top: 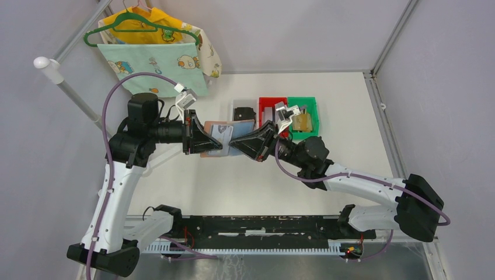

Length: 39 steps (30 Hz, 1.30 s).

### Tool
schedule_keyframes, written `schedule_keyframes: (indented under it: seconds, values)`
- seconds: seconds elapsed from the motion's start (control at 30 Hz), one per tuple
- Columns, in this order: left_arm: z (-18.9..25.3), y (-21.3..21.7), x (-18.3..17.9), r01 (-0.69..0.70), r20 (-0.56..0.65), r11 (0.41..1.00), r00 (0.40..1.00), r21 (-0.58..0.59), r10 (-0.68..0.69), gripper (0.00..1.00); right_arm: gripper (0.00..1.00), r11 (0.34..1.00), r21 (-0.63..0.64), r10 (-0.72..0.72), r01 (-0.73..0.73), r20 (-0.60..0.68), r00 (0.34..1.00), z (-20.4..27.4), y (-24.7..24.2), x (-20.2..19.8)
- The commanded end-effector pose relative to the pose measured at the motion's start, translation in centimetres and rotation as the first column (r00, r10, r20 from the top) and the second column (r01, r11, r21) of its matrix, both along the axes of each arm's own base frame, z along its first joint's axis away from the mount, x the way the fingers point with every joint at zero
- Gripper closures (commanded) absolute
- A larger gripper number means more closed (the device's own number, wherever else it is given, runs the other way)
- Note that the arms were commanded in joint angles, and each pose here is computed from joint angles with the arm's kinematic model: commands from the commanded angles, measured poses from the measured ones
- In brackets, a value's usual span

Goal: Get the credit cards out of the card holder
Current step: Remove the credit card from the card holder.

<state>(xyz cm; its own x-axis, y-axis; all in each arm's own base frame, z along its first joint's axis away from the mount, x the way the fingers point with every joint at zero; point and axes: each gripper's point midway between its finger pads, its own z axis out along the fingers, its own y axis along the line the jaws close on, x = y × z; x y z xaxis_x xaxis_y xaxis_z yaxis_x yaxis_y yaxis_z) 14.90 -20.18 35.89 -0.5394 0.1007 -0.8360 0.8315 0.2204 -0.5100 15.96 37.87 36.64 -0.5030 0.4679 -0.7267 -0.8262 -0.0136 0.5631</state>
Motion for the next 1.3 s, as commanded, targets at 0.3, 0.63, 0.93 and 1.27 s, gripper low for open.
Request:
schedule_keyframes:
  seconds: [0.3,0.63,0.93,1.27]
  values:
    - [2.6,-0.7,-4.5,0.245,0.007,0.962,0.969,-0.119,-0.246,0.81,1.00,0.992,0.117,0.044,-0.047,0.032,0.999,2.1,-0.4,-1.8]
    - [4.5,-0.3,-6.4,0.334,0.040,0.928,0.943,-0.164,-0.332,0.64,1.00,0.997,0.076,-0.002,0.002,-0.004,1.000,0.3,-1.3,-1.3]
    - [4.0,-0.4,-5.8,0.298,0.054,0.944,0.954,-0.138,-0.293,0.98,0.79,0.995,0.091,0.038,-0.039,0.007,0.999,1.1,-1.1,-1.9]
    - [4.0,-0.4,-5.4,0.265,0.065,0.957,0.964,-0.119,-0.259,0.98,0.62,0.983,0.166,0.077,-0.080,0.023,0.997,2.2,-2.3,-3.0]
